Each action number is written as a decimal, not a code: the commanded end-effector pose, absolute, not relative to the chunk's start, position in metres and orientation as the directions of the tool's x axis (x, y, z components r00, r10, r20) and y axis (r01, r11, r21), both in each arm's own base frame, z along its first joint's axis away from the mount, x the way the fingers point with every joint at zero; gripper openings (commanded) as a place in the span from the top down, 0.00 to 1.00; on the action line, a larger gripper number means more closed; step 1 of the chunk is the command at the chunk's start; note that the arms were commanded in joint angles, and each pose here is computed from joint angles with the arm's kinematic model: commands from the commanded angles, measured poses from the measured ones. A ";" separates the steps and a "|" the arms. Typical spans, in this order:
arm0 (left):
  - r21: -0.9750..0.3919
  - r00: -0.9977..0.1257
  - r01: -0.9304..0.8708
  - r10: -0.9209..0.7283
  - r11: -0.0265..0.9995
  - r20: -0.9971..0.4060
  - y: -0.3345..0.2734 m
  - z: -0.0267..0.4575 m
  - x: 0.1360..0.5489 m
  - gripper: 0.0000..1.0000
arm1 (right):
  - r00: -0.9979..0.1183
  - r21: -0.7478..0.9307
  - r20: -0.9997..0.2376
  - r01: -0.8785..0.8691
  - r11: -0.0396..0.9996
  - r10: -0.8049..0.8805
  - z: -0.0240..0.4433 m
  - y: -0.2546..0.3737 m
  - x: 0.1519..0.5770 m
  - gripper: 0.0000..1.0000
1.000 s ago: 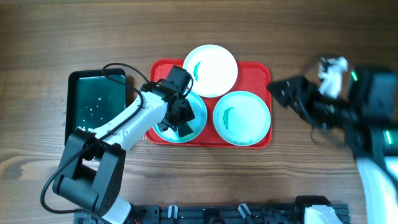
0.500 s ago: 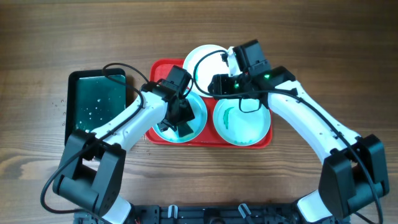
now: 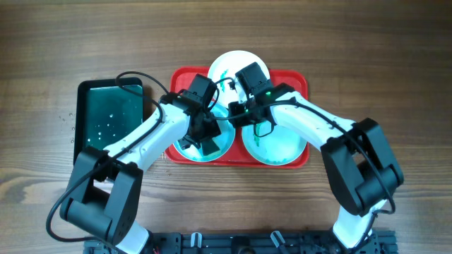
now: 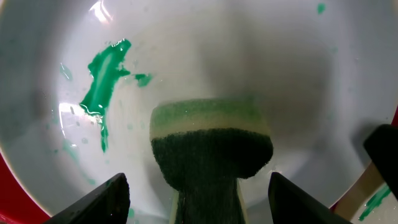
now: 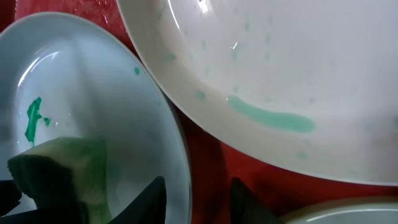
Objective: Clean dirty plates on tray and stack at the side
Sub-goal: 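Hold the plate rim with the right gripper while the left sponge scrubs it, then lift the scrubbed plate with the right gripper and place it right of the tray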
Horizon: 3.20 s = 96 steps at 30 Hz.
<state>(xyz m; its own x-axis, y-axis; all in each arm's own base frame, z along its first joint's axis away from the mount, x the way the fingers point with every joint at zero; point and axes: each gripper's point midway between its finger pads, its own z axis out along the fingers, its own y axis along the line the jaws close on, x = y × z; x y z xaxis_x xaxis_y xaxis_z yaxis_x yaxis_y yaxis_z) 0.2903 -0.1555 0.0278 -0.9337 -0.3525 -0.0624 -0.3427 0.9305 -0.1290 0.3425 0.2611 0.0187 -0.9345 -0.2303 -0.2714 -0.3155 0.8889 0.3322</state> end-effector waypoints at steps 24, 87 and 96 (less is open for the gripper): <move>-0.163 -0.933 -0.338 -0.353 0.927 -0.073 -0.158 0.003 0.286 0.84 | -0.984 0.347 -0.141 -0.149 0.926 -0.106 -0.011 0.261 0.329 0.96; -0.223 -0.913 -0.344 -0.380 0.912 -0.147 -0.159 -0.007 0.335 0.96 | -0.982 0.335 -0.137 -0.169 0.927 -0.130 -0.012 0.259 0.326 0.96; 0.206 -0.842 -0.502 -0.419 0.840 -0.339 -0.039 0.005 0.329 0.96 | -0.982 0.334 -0.133 -0.169 0.928 -0.131 -0.012 0.258 0.326 0.96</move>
